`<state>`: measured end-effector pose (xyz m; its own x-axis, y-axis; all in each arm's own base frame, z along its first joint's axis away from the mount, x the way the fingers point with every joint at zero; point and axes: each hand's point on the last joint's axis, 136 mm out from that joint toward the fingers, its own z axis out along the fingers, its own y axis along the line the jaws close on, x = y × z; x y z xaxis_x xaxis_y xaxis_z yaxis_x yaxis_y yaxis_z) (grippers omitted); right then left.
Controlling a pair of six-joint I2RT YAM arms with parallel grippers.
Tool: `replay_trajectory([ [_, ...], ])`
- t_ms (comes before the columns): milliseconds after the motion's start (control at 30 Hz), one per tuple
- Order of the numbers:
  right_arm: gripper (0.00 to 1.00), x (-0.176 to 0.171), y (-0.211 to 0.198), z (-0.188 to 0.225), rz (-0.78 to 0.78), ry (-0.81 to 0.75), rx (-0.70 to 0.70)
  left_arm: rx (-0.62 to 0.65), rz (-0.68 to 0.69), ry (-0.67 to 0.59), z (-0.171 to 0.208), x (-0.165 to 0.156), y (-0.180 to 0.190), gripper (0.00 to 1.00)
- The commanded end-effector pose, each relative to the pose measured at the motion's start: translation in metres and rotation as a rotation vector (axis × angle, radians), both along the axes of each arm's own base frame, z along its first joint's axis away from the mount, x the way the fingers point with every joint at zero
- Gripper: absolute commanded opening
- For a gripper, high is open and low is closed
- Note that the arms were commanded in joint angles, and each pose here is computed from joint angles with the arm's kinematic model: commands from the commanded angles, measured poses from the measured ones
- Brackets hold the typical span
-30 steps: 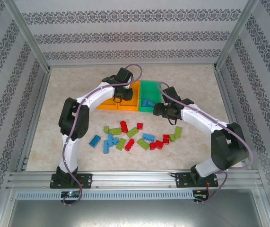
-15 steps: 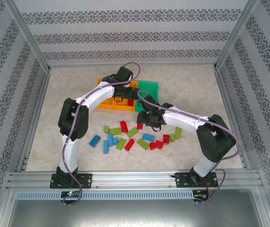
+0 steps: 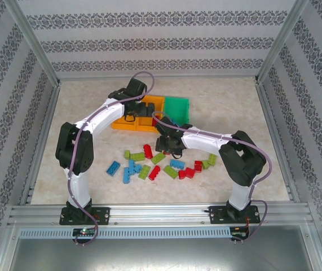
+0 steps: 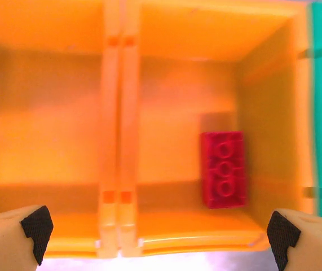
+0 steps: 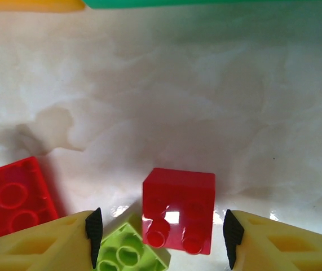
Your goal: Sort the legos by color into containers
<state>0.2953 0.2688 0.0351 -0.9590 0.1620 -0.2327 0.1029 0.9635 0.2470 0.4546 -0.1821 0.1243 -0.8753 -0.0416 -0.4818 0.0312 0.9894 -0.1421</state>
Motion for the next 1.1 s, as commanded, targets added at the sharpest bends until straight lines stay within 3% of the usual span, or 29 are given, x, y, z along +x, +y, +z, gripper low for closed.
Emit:
replay_trajectory([
  [0,0.6,0.002,-0.002,-0.003,-0.001,0.004,-0.049,0.019,0.067,0.058,-0.013,-0.013,0.025,0.99],
  [167,0.52,0.003,0.0,-0.012,0.021,0.02,-0.07,0.014,0.071,0.063,-0.017,-0.017,0.031,0.99],
  [400,0.29,0.005,-0.006,-0.006,0.045,0.012,-0.107,-0.074,0.018,0.076,-0.024,-0.015,0.012,1.0],
  [567,0.25,0.012,-0.018,0.015,0.022,-0.035,-0.071,-0.121,-0.008,0.099,-0.033,-0.017,0.002,0.99],
  [633,0.25,0.017,-0.021,0.027,0.021,-0.065,-0.053,-0.131,-0.013,0.105,-0.036,-0.018,0.0,0.94],
  [800,0.24,0.029,-0.027,0.052,0.01,-0.12,0.003,-0.152,-0.028,0.12,-0.044,-0.02,-0.005,0.64],
  [1067,0.23,0.052,-0.01,0.072,0.015,-0.168,0.145,-0.169,-0.066,0.135,-0.051,-0.029,-0.021,0.39],
])
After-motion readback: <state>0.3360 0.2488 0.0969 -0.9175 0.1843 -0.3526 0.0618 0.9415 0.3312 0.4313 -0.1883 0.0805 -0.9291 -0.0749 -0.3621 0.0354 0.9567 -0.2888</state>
